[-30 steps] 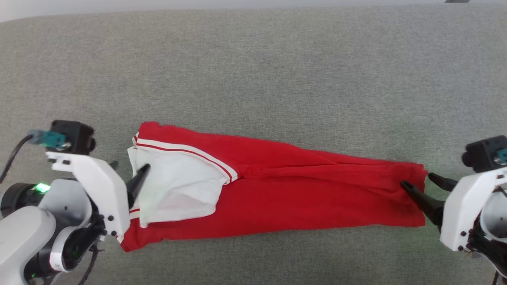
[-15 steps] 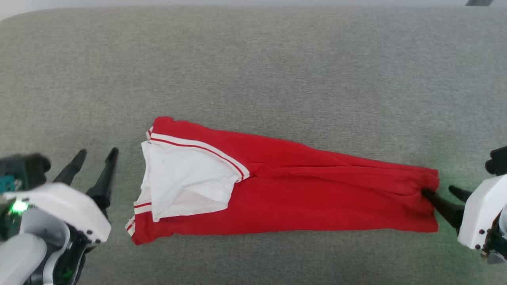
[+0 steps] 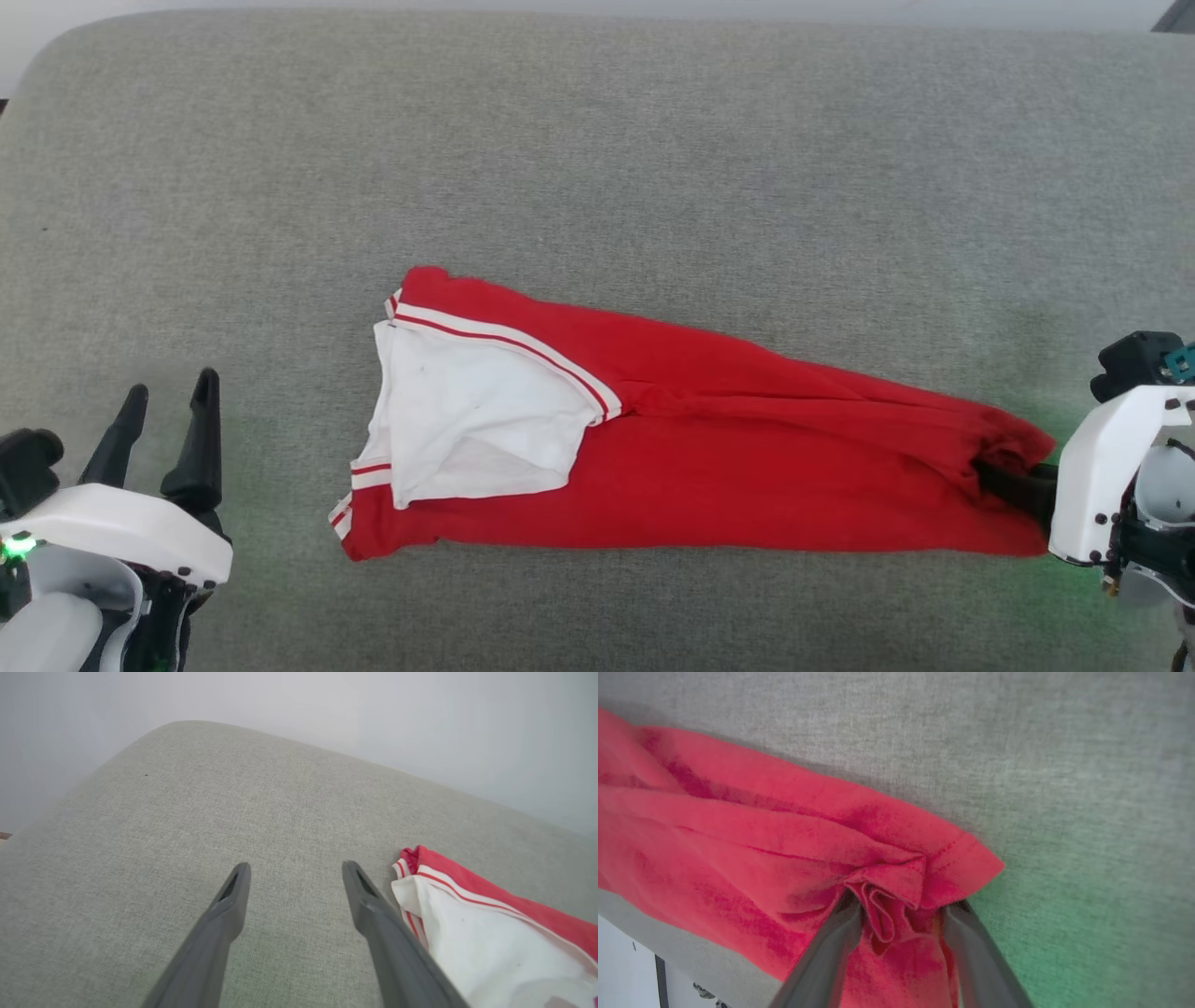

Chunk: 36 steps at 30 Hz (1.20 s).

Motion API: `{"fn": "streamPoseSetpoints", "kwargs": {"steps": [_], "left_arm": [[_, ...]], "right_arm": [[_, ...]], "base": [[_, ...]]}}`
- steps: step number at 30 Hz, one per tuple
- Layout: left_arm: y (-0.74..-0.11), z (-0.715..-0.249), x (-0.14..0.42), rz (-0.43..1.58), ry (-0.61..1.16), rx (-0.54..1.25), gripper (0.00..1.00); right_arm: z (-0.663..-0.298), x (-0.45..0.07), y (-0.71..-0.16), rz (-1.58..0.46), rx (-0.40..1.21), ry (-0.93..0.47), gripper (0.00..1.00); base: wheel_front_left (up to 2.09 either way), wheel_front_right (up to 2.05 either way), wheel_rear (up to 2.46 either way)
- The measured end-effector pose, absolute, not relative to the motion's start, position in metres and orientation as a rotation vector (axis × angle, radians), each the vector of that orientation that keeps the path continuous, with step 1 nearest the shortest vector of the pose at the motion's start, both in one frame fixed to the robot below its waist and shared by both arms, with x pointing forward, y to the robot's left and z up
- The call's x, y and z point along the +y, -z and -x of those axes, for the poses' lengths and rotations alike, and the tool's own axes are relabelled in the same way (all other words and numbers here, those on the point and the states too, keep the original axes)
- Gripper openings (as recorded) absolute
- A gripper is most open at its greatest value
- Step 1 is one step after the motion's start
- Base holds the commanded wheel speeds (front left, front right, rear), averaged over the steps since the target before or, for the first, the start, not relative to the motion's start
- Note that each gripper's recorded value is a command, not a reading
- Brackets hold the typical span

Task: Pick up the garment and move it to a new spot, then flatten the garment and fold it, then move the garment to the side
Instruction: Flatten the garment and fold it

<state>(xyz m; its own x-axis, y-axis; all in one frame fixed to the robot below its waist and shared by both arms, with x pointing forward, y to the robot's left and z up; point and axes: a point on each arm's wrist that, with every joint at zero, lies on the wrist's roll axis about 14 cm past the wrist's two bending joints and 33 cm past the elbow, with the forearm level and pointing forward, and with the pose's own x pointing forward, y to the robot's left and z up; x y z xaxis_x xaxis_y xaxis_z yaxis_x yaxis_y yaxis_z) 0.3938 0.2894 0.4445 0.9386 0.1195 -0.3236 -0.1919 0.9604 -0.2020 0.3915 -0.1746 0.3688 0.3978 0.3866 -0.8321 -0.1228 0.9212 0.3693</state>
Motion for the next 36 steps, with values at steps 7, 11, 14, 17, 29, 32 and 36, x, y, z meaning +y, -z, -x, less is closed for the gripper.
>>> {"fn": "streamPoseSetpoints", "kwargs": {"steps": [7,11,14,17,29,32,36], "left_arm": [[-0.447,-0.381,0.296,0.241,-0.186,0.222,1.0],[-0.45,-0.377,0.295,0.241,-0.174,0.177,1.0],[-0.456,-0.377,0.295,0.231,-0.17,0.134,1.0],[-0.458,-0.376,0.291,0.235,-0.156,0.105,1.0],[-0.459,-0.389,0.264,0.221,-0.092,0.05,1.0],[-0.459,-0.392,0.26,0.229,-0.087,0.047,1.0],[-0.461,-0.4,0.25,0.238,-0.059,0.037,1.0]], "right_arm": [[-0.402,-0.155,-0.379,-0.38,1.082,-0.381,0.0],[-0.407,-0.166,-0.386,-0.396,1.047,-0.353,0.0],[-0.412,-0.189,-0.394,-0.391,1.012,-0.3,0.0],[-0.416,-0.213,-0.401,-0.389,0.981,-0.241,0.0],[-0.42,-0.331,-0.431,-0.303,0.89,0.064,0.0],[-0.418,-0.347,-0.433,-0.295,0.884,0.109,0.0],[-0.417,-0.36,-0.438,-0.283,0.87,0.148,0.0]], "base": [[0.0,0.0,0.0],[0.0,0.0,0.0],[0.0,0.0,0.0],[0.0,0.0,0.0],[0.0,0.0,0.0],[0.0,0.0,0.0],[0.0,0.0,0.0]]}}
